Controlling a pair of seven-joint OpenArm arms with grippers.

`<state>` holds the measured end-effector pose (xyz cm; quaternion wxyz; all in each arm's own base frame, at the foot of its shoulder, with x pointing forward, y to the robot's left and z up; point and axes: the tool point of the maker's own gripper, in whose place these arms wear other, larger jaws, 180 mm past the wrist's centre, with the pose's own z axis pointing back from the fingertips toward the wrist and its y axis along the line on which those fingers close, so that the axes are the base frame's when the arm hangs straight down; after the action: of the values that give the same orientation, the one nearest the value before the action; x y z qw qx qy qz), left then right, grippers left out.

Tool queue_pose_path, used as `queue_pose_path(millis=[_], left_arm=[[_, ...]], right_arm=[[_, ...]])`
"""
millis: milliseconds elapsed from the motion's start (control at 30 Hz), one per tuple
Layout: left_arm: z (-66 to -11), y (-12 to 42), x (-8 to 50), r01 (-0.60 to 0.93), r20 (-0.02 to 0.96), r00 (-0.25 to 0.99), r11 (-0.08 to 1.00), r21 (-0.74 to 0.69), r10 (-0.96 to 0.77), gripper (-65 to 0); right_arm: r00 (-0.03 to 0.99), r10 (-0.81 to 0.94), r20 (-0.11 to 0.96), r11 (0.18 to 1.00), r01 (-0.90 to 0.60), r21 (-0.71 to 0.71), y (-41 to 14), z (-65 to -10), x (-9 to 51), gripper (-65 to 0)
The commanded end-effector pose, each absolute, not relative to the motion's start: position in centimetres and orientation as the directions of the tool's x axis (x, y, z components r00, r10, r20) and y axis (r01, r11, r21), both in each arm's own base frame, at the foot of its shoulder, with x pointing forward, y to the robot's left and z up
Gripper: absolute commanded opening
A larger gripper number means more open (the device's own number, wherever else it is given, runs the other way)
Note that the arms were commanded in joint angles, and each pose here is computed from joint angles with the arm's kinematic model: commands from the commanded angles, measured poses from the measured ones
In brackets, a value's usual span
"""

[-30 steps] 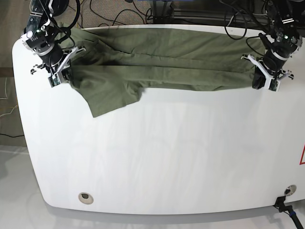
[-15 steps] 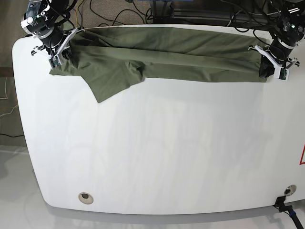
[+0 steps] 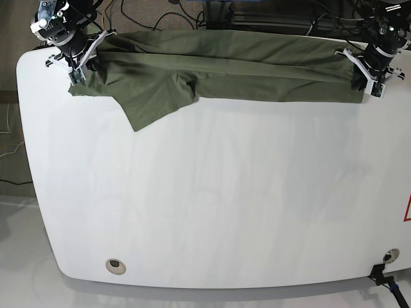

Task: Fold the T-shirt properly
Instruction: 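Lift the hem and fold it toward the collar with both grippers, then open both grippers and move them onto the folded shirt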

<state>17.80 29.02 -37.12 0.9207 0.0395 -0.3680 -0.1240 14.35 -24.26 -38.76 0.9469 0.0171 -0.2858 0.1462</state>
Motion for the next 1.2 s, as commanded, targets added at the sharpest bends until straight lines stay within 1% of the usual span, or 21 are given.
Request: queue_pose_path(millis=[0, 100, 167, 200, 267, 300, 333, 367, 400, 467, 633, 700, 833, 1033, 1167], left_arm=[[-37.3, 30.1, 17.7, 0.189, 0.655, 0.706, 0.963, 0.19, -0.268, -65.0], [-38.2, 30.5, 17.2, 0.185, 0.635, 0.727, 0.965, 0.186, -0.262, -65.0], [-38.1, 30.5, 17.4, 0.182, 0.639, 0.723, 0.965, 0.187, -0.261, -63.8], [-38.1, 30.7, 17.4, 0.181, 0.635, 0.726, 0.964, 0.195, -0.265, -54.1], [-38.0, 31.1, 17.7, 0.183, 0.625, 0.726, 0.956, 0.228, -0.288, -35.2], [-37.8, 31.3, 18.2, 0.181, 0.626, 0.721, 0.953, 0.244, -0.298, -27.2], [-37.7, 31.5, 18.3, 0.181, 0.62, 0.722, 0.948, 0.26, -0.308, -20.7], [-37.7, 31.7, 18.5, 0.183, 0.616, 0.721, 0.945, 0.272, -0.317, -16.3], [-37.6, 31.7, 18.6, 0.183, 0.614, 0.721, 0.943, 0.277, -0.32, -14.0], [-37.4, 31.7, 18.8, 0.181, 0.622, 0.714, 0.943, 0.278, -0.321, -12.6], [-35.1, 31.9, 21.1, 0.154, 0.677, 0.659, 0.94, 0.304, -0.327, -12.8], [-34.7, 31.0, 21.3, 0.174, 0.689, 0.641, 0.938, 0.299, -0.339, -12.8], [-34.9, 28.4, 21.8, 0.22, 0.719, 0.611, 0.943, 0.248, -0.332, -12.8], [-35.8, 26.3, 21.8, 0.2, 0.747, 0.609, 0.963, 0.179, -0.266, -12.8], [-36.3, 25.3, 21.6, 0.185, 0.756, 0.613, 0.972, 0.144, -0.229, -12.8]], right_arm=[[0.782, 0.281, 0.556, 0.954, -0.291, -0.072, -24.7, -38.2, 14.7, -63.7], [0.783, 0.28, 0.555, 0.955, -0.289, -0.074, -24.8, -38.2, 14.7, -48.2], [0.782, 0.279, 0.557, 0.955, -0.289, -0.074, -24.8, -38.2, 14.7, -40.2], [0.782, 0.279, 0.557, 0.955, -0.289, -0.074, -24.8, -38.2, 14.7, -38.0], [0.783, 0.278, 0.557, 0.955, -0.287, -0.074, -24.8, -38.2, 14.7, -37.2], [0.783, 0.277, 0.557, 0.955, -0.286, -0.074, -24.8, -38.2, 14.7, -37.1], [0.782, 0.278, 0.557, 0.955, -0.286, -0.076, -24.8, -38.2, 14.8, -37.1], [0.781, 0.278, 0.558, 0.955, -0.286, -0.076, -24.8, -38.2, 14.8, -37.1], [0.776, 0.279, 0.565, 0.955, -0.284, -0.081, -24.9, -38.0, 15.1, -37.1], [0.77, 0.287, 0.57, 0.954, -0.287, -0.091, -25.1, -37.7, 15.4, -37.1], [0.751, 0.298, 0.59, 0.952, -0.281, -0.123, -25.7, -36.5, 16.0, -37.1], [0.736, 0.298, 0.608, 0.951, -0.283, -0.124, -25.7, -36.1, 16.5, -36.8], [0.697, 0.337, 0.633, 0.934, -0.334, -0.13, -25.1, -35.4, 17.5, -36.8], [0.647, 0.225, 0.728, 0.946, -0.324, -0.004, -22.7, -34.1, 18.9, -36.8], [0.644, 0.193, 0.741, 0.933, -0.354, 0.065, -20.8, -34.4, 18.8, -37.0]])
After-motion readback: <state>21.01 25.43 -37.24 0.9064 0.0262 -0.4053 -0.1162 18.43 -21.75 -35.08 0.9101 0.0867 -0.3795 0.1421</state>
